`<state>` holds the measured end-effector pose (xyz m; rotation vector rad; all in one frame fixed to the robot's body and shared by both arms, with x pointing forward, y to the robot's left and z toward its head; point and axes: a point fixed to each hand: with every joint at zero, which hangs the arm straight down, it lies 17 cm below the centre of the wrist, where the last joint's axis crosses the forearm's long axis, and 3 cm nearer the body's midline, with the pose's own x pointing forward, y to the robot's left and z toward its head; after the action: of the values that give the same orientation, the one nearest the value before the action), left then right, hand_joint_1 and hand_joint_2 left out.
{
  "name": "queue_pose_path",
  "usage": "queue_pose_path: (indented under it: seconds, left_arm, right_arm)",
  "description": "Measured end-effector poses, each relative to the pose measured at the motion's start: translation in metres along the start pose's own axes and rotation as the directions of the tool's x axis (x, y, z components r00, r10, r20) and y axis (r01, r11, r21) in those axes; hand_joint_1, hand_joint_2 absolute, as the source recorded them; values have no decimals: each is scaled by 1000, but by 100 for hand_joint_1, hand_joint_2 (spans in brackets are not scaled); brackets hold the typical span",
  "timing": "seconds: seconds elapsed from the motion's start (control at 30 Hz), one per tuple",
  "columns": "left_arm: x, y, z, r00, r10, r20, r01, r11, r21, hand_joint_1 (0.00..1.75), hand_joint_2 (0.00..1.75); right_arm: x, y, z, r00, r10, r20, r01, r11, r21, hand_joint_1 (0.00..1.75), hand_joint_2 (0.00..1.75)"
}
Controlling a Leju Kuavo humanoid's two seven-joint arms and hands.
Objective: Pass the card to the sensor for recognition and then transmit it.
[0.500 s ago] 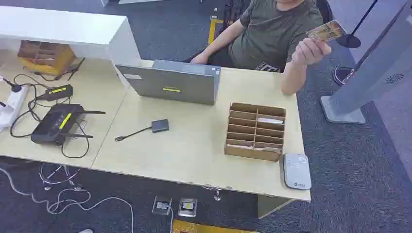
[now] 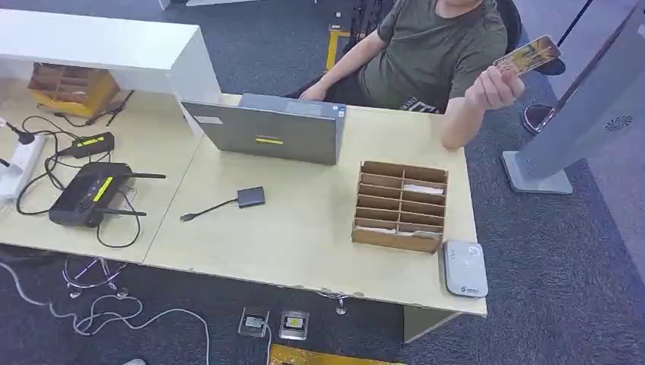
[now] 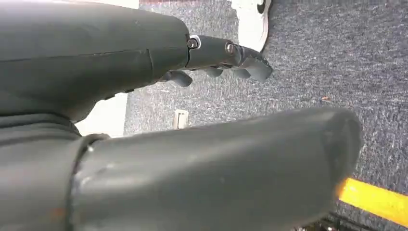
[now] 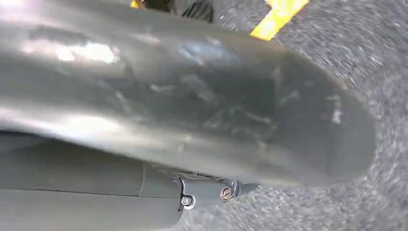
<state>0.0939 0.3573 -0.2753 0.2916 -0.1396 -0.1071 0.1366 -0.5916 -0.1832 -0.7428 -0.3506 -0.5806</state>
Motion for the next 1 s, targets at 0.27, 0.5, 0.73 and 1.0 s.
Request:
queue_pose_path:
  seconds: [0.27,0.5,0.73,1.0]
  left_arm:
    - [1,10,-2,1000,8,9,-8,1000,17,0,0]
    - [1,15,-3,999,33,8,-33,999,25,0,0]
    - [0,16,-3,999,40,6,-40,999,24,0,0]
    - [1,15,-3,999,40,11,-40,999,16,0,0]
  right_arm:
    - [100,-83,-10,977,-133,165,148,985,-83,0,0]
    - [243,-152,30,867,-275,416,347,932,-107,0,0]
    - [346,-237,99,685,-297,666,499,857,-130,0,175]
    - [438,-306,231,464,-112,879,576,791,-204,0,175]
